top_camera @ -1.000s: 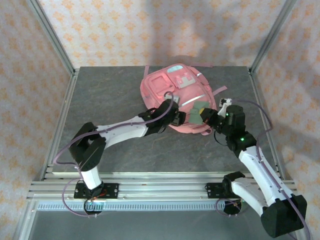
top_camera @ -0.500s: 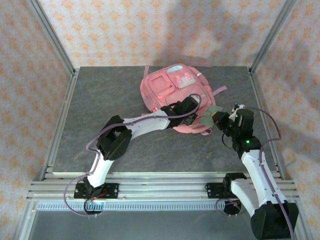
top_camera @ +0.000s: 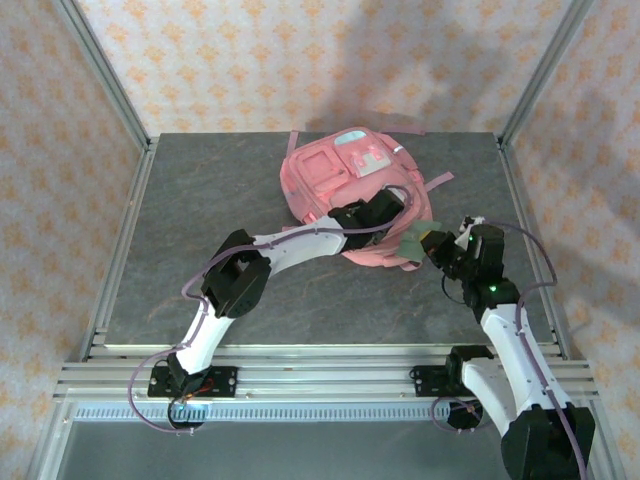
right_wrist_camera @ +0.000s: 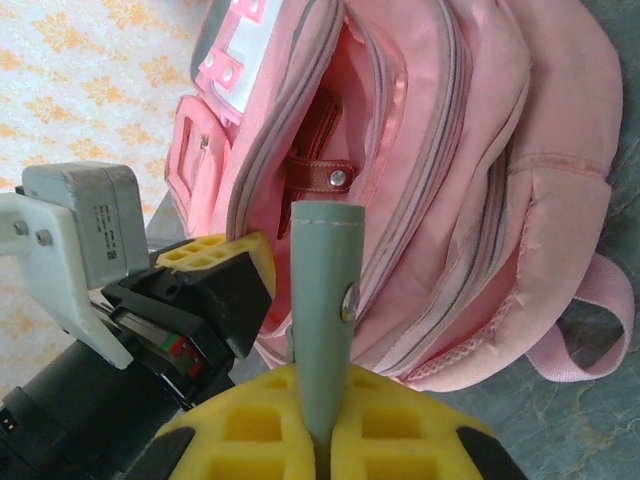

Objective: Pack the student bag

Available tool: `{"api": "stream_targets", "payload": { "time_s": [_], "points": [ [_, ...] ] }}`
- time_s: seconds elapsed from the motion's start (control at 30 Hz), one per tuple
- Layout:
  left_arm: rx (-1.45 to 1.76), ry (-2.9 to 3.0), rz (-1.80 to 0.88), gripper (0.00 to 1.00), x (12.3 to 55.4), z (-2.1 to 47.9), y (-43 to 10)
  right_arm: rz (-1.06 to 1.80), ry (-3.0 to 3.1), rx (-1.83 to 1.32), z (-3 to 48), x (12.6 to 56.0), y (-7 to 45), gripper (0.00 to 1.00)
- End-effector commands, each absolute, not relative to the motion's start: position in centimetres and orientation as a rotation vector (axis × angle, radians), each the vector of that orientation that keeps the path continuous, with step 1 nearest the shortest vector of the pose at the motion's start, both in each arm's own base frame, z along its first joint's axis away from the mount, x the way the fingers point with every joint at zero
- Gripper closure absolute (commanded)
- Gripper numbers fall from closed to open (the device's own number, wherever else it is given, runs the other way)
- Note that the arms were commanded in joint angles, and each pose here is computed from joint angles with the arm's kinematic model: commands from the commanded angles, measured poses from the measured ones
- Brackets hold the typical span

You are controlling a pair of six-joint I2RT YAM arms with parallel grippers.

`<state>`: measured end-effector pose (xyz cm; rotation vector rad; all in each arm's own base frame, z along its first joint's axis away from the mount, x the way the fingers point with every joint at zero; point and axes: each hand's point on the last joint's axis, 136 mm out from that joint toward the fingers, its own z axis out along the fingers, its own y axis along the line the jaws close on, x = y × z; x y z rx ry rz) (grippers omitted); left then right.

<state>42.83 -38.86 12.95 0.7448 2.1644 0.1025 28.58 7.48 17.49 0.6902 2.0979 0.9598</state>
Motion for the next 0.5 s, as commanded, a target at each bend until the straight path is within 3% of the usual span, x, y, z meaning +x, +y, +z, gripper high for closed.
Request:
{"api": "stream_targets", "payload": {
  "time_s": [0.0, 0.47],
  "points": [
    [0.682, 2.112, 0.059, 1.0, 43.8, 17.7, -38.3, 1.044, 2.033, 0.657, 18.8, 29.0, 8.1, 0.96],
    [0.601, 2.044, -0.135, 1.0, 44.1, 25.8, -39.9, 1.296, 1.833, 0.65, 21.7, 33.0, 10.6, 0.96]
  ]
}}
